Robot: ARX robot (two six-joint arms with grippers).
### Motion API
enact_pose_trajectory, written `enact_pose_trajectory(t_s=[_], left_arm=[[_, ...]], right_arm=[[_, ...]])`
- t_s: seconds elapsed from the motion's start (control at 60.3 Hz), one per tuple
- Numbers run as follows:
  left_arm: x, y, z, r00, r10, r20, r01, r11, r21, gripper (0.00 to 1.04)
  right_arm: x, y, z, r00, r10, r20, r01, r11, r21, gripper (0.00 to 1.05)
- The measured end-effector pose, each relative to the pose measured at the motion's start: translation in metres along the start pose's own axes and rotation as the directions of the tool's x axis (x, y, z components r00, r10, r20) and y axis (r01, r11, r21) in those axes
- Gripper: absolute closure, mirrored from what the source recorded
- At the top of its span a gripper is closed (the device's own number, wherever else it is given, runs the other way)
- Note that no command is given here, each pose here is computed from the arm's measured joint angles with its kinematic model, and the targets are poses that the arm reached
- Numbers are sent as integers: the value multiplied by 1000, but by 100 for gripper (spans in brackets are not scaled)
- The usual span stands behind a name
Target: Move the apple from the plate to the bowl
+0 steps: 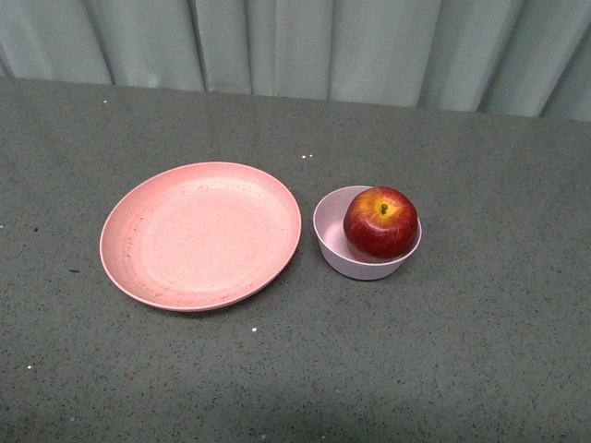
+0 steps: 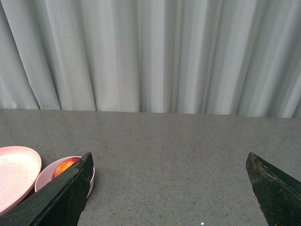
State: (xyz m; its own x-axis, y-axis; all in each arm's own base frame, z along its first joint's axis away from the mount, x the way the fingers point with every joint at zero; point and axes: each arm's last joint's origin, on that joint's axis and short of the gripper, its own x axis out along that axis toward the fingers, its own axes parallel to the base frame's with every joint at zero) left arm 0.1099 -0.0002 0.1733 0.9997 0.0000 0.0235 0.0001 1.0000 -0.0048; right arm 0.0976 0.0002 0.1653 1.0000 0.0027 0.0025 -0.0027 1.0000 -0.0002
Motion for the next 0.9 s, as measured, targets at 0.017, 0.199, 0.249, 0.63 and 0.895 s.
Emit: enact_pose_trajectory(t_s=[0.017, 0.199, 0.249, 0.63, 0.895], left_arm=[[0, 0, 0, 1000, 0, 0, 0, 1000, 0, 101], [-7, 0, -4, 1000, -1, -28, 1, 1000, 1, 101], [-11, 0, -4, 1000, -2, -27, 2, 1000, 0, 101], [-13, 0, -3, 1000, -2, -8, 2, 1000, 0, 81], [-13, 0, -3, 1000, -2, -8, 2, 1000, 0, 28]], right_arm=[[0, 0, 0, 1000, 0, 0, 0, 1000, 0, 9], [0, 0, 0, 1000, 0, 0, 0, 1000, 0, 9], [0, 0, 0, 1000, 0, 0, 0, 1000, 0, 9], [0, 0, 0, 1000, 0, 0, 0, 1000, 0, 9], [0, 0, 0, 1000, 0, 0, 0, 1000, 0, 9]])
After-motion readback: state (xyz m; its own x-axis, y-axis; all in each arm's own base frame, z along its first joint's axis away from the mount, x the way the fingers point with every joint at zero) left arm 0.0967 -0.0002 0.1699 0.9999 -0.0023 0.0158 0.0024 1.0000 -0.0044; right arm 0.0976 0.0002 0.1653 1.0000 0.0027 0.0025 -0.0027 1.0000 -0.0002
